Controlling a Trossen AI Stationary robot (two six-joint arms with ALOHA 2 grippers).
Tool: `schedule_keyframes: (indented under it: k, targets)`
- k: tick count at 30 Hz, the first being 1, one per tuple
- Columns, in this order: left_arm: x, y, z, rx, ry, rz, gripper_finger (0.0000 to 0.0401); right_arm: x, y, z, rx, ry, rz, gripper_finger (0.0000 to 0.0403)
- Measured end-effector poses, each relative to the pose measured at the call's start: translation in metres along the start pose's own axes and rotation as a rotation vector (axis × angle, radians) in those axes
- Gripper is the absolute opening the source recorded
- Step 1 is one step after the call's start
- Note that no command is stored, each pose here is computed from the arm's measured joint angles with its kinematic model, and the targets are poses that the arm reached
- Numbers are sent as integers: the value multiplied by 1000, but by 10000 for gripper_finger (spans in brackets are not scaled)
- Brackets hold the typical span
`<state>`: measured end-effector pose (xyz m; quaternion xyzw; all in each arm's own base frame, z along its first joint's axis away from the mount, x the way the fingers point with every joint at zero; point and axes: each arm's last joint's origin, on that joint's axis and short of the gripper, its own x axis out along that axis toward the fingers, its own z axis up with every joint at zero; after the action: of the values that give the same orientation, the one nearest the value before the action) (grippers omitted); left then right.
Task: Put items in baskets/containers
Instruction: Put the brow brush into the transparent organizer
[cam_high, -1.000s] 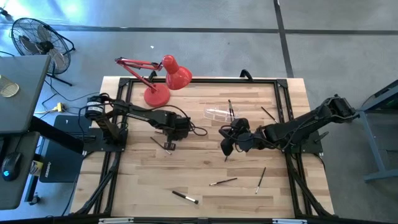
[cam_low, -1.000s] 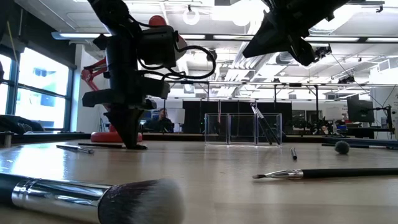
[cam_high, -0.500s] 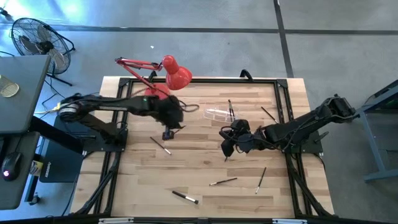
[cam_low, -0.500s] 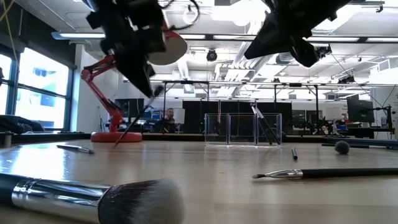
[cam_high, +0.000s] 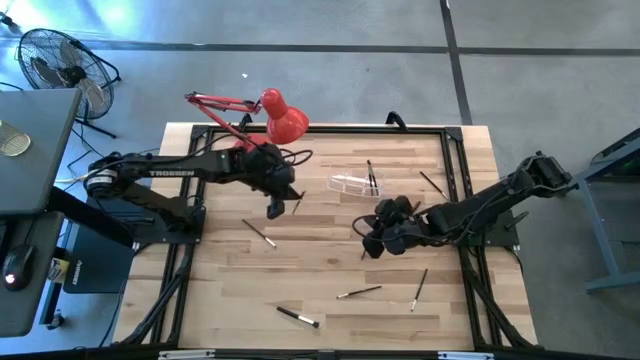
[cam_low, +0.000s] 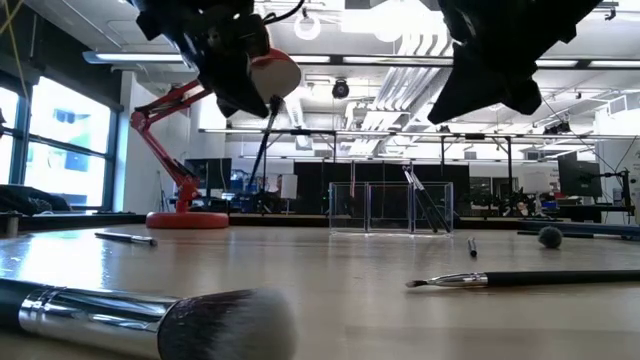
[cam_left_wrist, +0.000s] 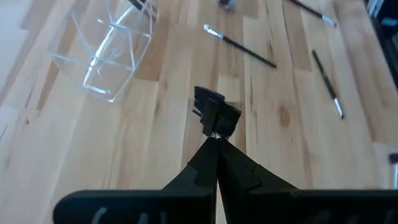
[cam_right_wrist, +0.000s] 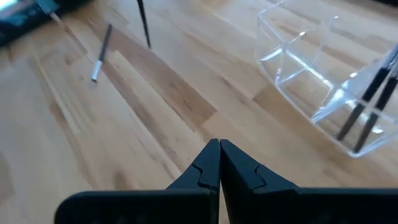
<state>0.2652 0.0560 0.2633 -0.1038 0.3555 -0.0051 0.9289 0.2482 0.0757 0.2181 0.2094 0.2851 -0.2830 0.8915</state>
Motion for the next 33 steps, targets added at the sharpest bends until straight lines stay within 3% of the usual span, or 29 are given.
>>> schedule_keyframes:
  k: [7,11,15,18,23,33]
  targets:
    - [-1,0,10,-75,-101,-2,0,1,-4,1,-106,-47,-61,1]
    - [-1,0,11,-109,-116,2,0,9,-12,-9,-25,-157,-112,12]
    - [0,-3,11,-125,-113,-5,0,26,-23,-17,101,-208,5,41]
    - [1,-9,11,-121,-114,-9,0,37,-28,-12,114,-283,148,72]
    - [3,-19,12,-115,-126,-10,0,57,-23,6,10,-393,196,117]
    - [4,-20,14,-139,-141,5,0,112,24,20,-210,-385,135,173]
